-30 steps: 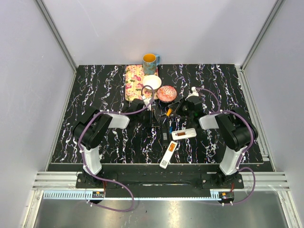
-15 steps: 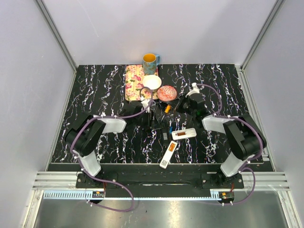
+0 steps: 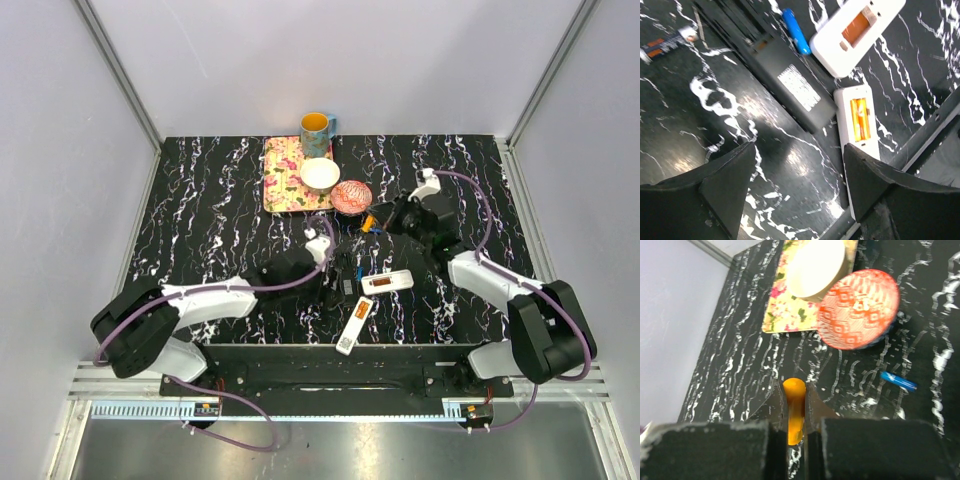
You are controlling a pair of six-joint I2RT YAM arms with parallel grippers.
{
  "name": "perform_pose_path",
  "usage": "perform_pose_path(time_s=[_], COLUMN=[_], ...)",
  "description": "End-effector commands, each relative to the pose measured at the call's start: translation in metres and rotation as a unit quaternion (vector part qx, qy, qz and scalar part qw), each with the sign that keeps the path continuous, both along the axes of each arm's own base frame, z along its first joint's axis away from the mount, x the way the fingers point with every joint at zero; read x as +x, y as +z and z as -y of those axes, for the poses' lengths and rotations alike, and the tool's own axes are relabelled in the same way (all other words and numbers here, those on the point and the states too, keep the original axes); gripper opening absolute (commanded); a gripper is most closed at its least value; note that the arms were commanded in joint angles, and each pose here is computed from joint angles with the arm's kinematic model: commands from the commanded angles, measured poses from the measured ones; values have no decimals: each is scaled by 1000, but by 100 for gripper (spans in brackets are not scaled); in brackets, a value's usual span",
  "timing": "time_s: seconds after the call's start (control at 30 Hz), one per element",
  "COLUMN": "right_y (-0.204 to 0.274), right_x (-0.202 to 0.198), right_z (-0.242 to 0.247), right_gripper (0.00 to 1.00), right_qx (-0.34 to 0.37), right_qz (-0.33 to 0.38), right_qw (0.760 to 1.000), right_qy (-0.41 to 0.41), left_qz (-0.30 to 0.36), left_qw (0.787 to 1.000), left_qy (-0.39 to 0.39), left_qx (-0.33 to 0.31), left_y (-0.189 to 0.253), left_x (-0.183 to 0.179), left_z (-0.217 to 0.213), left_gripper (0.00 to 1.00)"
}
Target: Unload the batteries from the remote control
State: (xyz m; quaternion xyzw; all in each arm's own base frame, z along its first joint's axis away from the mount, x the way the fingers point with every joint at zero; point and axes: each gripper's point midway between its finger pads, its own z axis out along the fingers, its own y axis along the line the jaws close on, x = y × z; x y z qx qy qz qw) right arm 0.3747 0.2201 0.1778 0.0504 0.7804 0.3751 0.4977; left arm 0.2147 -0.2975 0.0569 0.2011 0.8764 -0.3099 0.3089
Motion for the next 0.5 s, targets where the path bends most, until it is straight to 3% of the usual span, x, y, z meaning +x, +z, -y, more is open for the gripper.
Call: perform_pose_path(time_s=[0.0,0.27,0.47], right_y=[-8,-14,-14], right_x=[-1,-2,-2], right_z=[31,49,51], right_gripper=[0,0,0], right_qx=[-21,-27,-27], right_qz=[-6,-13,-13], right_qw=[999,999,998], right_qy=[-33,-46,-46], left_qz=[52,85,80], left_qw=[996,984,982], left_qy=[40,34,14], left_qx=[67,151,170], left_y=[4,-1,-9], left_x=[-9,-44,-60], left_z=[-13,0,16], left_gripper=[76,80,81])
